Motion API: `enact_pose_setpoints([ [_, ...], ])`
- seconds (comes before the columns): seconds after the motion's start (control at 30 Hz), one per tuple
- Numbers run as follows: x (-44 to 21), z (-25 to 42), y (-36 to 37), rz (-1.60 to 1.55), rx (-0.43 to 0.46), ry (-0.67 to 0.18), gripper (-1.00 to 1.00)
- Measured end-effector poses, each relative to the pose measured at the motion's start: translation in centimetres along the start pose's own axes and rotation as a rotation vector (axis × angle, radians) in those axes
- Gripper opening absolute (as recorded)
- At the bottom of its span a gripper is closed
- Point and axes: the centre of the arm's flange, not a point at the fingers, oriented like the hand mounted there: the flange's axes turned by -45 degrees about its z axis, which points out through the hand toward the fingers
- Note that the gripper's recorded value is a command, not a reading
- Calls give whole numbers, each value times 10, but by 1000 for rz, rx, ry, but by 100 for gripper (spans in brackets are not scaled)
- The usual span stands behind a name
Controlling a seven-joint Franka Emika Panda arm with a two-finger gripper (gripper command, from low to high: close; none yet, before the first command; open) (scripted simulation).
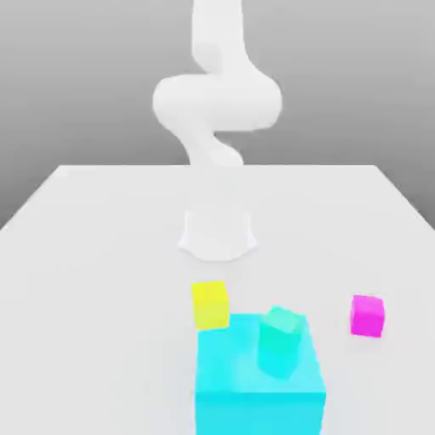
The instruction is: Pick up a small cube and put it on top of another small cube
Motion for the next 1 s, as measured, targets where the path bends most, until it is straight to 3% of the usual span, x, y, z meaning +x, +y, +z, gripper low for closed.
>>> enact_pose_setpoints([
  [0.33, -116, 207, -152, -541, 242, -314, 0],
  [0.67, -338, 291, -259, -1126, 451, -580, 0],
  [0.9, -397, 340, -261, -1169, 466, -607, 0],
  [0.93, -401, 344, -261, -1169, 466, -607, -100],
  [1.0, -401, 344, -261, -1169, 466, -607, -100],
])
